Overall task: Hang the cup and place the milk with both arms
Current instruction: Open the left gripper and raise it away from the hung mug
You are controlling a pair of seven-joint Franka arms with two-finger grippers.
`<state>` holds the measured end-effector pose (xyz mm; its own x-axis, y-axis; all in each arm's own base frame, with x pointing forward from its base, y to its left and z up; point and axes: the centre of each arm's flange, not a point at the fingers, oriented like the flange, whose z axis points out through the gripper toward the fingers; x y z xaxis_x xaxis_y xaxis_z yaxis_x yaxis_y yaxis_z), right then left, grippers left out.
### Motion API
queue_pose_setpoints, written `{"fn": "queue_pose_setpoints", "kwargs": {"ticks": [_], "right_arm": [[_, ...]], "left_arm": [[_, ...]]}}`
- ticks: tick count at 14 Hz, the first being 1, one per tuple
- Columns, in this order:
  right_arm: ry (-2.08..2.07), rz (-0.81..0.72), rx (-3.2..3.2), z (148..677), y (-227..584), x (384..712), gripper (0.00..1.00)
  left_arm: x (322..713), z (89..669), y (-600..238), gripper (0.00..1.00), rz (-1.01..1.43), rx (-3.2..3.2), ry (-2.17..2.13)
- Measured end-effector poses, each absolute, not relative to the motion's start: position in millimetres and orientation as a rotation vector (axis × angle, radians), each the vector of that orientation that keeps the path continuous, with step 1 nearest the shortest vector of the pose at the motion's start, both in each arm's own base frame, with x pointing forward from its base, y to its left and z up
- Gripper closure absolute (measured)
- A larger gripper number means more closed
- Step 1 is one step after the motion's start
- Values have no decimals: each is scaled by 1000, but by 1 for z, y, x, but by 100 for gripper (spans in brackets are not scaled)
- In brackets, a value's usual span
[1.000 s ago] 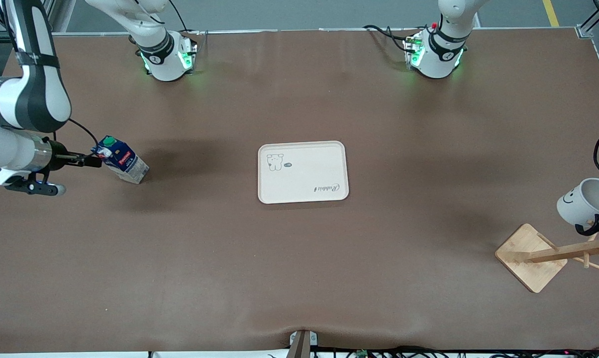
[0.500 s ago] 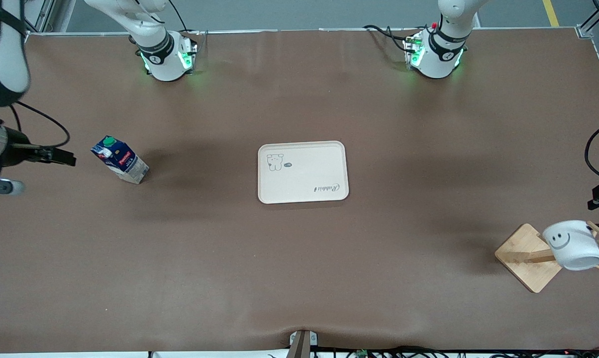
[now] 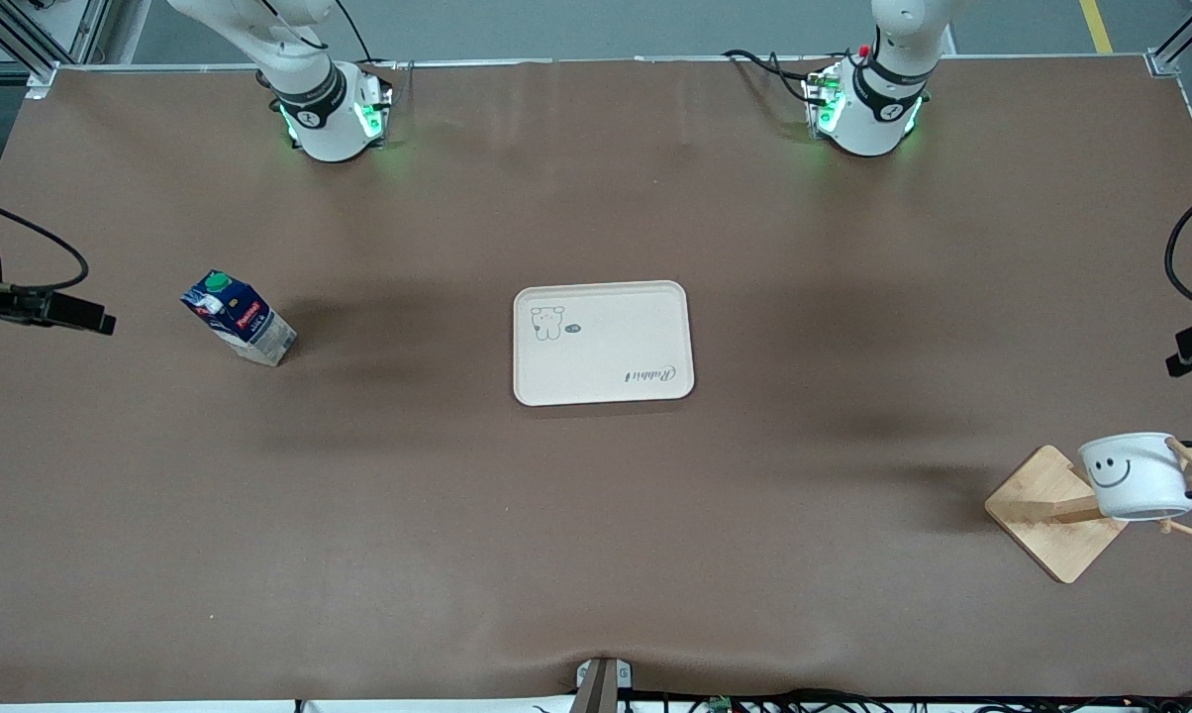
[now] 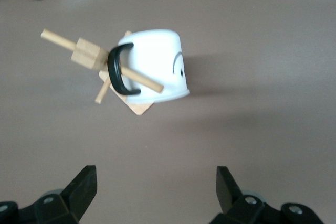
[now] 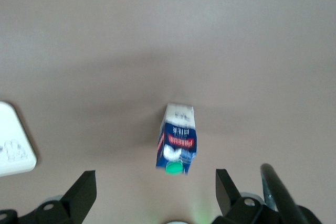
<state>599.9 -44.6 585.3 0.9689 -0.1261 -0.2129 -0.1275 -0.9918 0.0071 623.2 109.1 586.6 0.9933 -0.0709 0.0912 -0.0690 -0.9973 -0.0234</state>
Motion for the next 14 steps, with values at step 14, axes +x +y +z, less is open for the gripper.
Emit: {"fn": "queue_pose_setpoints", "kwargs": {"ticks": [14], "right_arm": [[79, 4, -3116, 700, -15, 554, 0]], "left_arm": [[571, 661, -7, 0, -112, -3077, -60]]}}
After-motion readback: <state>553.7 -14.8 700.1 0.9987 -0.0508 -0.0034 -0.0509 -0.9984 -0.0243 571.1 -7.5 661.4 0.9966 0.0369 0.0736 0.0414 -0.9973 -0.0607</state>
